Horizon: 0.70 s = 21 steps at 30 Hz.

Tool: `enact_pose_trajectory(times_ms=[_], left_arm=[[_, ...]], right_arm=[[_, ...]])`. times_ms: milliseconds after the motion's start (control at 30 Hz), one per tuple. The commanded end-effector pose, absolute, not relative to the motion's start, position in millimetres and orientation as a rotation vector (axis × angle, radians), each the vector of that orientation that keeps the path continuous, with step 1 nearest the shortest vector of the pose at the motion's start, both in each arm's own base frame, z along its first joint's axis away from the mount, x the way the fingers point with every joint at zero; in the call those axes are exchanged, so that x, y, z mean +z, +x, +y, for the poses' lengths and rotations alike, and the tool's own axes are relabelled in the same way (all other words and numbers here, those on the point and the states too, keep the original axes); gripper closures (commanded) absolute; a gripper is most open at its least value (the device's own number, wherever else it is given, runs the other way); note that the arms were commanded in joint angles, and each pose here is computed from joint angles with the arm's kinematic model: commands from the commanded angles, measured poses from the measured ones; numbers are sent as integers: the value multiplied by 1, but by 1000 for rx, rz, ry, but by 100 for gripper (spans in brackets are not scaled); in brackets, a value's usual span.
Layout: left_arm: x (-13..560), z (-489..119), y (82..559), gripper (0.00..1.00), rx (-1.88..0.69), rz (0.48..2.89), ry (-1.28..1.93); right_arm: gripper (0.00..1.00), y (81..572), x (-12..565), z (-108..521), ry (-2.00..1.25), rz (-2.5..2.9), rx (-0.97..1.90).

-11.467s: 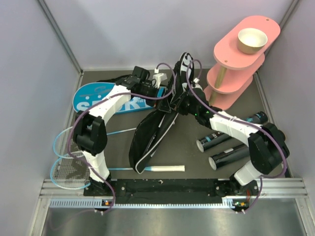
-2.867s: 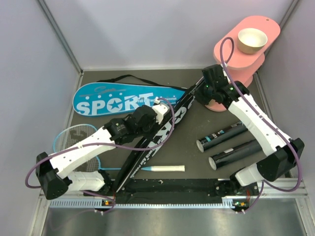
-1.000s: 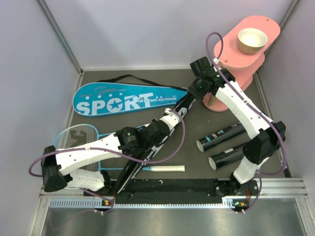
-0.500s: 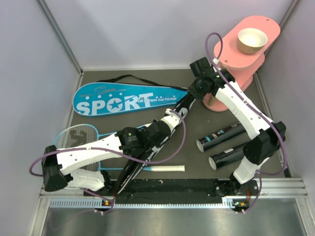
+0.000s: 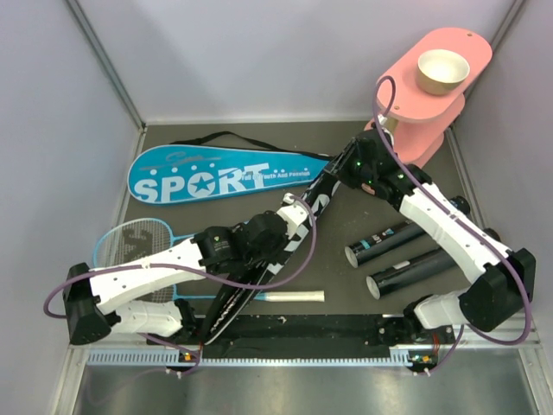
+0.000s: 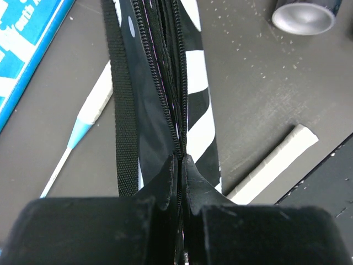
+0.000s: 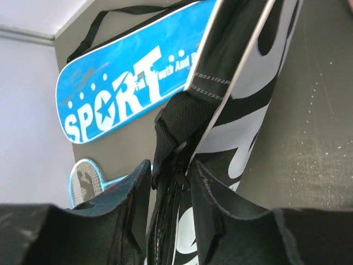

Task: Pack up the badminton gear
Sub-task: Zip the racket bag at the center of the board.

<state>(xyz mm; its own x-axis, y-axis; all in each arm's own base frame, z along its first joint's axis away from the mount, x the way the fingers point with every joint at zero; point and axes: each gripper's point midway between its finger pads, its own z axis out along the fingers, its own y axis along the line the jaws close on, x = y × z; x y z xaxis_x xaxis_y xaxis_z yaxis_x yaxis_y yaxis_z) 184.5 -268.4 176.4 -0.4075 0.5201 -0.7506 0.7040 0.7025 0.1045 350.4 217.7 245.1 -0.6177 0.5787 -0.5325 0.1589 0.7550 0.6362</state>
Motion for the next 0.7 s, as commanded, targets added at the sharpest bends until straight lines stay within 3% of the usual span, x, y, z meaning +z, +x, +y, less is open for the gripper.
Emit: enact_pose_trajectory(times_ms=[0,233,367,667], left_arm=[[203,-289,187,100,-440,2007,874],[200,-292,186,100,-441,2019,885],[200,-291,187,100,-433,2017,888],[201,-290,186,100,-442,2019,888]], right_arm=[[63,342,287,235,433,2101,865],[64,340,293,226,453,2082,860],[73,338,290,222,456,2077,862],[70,342,290,217,351,2071,820]])
